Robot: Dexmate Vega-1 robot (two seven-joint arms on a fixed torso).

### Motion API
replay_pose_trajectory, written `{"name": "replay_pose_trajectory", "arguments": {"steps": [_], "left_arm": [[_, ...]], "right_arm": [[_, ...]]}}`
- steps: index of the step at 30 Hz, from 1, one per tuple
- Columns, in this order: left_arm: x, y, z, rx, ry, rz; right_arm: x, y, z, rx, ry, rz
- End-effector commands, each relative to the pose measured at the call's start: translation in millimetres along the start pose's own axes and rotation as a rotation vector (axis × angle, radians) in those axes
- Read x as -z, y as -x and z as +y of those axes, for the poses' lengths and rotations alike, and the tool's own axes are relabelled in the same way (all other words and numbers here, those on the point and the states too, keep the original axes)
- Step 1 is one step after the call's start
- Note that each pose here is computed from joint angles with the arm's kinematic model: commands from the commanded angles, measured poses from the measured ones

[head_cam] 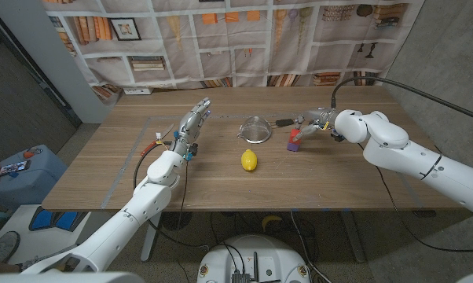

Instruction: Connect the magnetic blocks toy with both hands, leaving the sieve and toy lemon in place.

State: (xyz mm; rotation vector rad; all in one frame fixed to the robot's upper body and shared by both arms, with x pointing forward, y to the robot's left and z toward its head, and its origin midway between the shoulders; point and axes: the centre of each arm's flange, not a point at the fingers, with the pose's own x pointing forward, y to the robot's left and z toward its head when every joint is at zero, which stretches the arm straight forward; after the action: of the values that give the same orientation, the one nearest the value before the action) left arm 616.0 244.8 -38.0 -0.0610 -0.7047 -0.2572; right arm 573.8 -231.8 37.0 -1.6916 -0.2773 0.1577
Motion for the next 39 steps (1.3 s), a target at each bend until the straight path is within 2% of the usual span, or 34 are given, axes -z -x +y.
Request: {"name": "replay_pose_trajectory", "arguments": {"steps": [1, 27, 33, 39], "left_arm": [[1.3, -0.2, 0.2, -0.004, 0.006, 0.004], [5.6, -7.1, 1.9, -0.004, 0.016, 0.009], [4.7, -9.3, 3.7, 0.004, 0.012, 0.003], [5.6, -9.5, 5.5, 0.015, -0.008, 0.021]], "right_arm": [[-0.4, -0.6, -0.3, -0.008, -0.002, 0.000], [-1.7, -4.4, -0.3, -0.042, 0.009, -0.017], [-0.8, -2.8, 1.1, -0.049, -0.001, -0.025], [0.4, -0.1, 2.7, -0.059, -0.010, -0.038]]}}
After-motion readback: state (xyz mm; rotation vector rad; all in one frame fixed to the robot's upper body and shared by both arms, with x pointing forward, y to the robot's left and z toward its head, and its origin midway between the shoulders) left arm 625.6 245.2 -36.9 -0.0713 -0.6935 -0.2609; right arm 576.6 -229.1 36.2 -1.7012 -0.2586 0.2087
